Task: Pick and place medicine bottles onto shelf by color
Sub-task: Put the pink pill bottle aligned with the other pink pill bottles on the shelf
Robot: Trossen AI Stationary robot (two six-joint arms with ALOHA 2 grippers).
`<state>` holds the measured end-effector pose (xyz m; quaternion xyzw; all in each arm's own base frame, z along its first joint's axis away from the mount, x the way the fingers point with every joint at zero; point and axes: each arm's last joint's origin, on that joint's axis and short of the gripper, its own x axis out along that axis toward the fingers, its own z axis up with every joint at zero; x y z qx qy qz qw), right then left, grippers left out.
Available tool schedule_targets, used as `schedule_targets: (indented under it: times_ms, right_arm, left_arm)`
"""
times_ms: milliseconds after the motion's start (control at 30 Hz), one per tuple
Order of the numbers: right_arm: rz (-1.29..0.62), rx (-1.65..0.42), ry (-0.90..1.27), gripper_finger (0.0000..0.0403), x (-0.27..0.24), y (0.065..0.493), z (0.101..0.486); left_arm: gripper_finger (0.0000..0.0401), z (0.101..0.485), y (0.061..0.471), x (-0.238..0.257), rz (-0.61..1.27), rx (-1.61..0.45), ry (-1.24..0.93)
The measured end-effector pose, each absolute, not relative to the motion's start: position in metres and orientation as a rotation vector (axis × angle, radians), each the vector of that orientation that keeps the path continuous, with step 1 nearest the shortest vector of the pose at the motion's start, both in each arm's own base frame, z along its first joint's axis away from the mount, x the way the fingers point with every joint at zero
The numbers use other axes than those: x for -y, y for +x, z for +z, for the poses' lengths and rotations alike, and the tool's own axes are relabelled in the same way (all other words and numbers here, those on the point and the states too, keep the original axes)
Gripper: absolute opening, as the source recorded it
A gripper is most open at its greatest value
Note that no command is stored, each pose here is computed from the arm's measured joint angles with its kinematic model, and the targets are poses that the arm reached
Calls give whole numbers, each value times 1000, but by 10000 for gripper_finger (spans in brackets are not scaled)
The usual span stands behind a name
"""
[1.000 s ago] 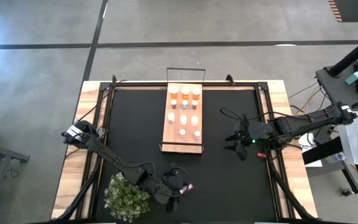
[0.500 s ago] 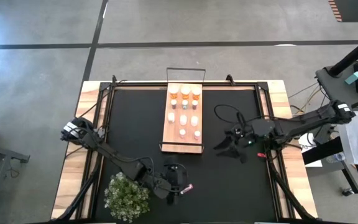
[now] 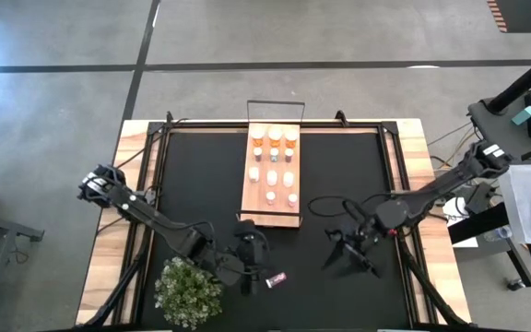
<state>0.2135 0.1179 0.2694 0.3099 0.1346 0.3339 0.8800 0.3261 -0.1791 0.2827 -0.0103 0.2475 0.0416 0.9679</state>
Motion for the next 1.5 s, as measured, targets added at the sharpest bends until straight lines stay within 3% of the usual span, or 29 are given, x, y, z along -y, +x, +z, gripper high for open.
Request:
schedule_targets:
  times_ms: [300, 400, 600, 700, 1067, 1500]
  right_arm:
    - [712, -476, 694, 201, -147, 258, 268]
    - [694, -589, 545, 201, -156, 269, 277]
    - [340, -813, 4, 201, -167, 279, 287]
    - [290, -810, -118, 201, -177, 288, 287]
    - [504, -716, -193, 201, -195, 318, 262]
    - [374, -759, -211, 201, -182, 323, 199]
  left_arm:
    - [207, 313, 311, 171, 97, -421, -117]
    - [207, 321, 306, 168, 102, -399, -182]
    - [207, 337, 295, 165, 91, -362, -229]
    - [207, 340, 293, 164, 87, -355, -234]
    - [207, 355, 275, 172, 58, -316, -459]
    - [207, 367, 269, 173, 35, -255, -612]
